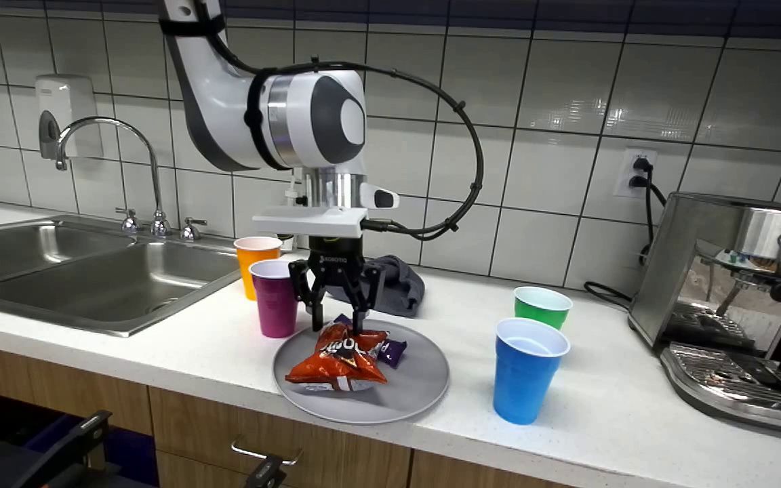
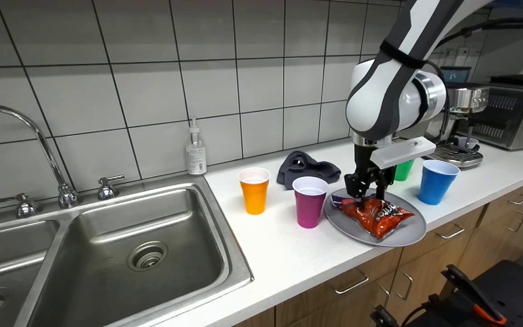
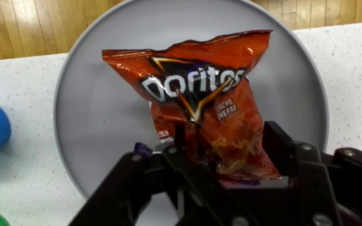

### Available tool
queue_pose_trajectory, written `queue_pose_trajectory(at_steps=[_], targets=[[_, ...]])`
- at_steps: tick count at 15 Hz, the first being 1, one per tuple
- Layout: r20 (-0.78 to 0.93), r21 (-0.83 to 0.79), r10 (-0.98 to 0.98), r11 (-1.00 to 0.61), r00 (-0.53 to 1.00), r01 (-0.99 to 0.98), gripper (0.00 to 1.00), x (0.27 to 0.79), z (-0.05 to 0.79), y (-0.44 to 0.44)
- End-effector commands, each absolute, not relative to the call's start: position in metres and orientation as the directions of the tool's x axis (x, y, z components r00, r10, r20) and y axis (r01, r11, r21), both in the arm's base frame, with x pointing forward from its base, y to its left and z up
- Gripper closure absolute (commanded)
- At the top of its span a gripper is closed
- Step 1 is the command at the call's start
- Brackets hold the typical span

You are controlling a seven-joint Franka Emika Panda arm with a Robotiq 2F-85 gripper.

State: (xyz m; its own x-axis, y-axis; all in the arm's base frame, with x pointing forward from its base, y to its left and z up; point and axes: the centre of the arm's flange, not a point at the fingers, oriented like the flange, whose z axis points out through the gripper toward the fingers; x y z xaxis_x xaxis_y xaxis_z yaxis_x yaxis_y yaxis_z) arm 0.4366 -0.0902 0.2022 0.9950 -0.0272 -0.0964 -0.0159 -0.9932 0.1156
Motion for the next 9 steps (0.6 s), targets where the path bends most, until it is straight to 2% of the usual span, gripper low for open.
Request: queue_pose_trajectory(at_steps=[1,5,9], targets=[[-0.100,0.126,-0.009,-0.992,0.995,0.004,0.66,0.4431,0.2023,-0.0956],[-0.102,0.128,-0.008,-0.992,0.995,0.006,0.97,0.4433,0.2010,-0.0952],[-0.102,0.128,-0.008,-0.992,0.995,0.005,1.00,0.4428,0.2014,-0.0950]])
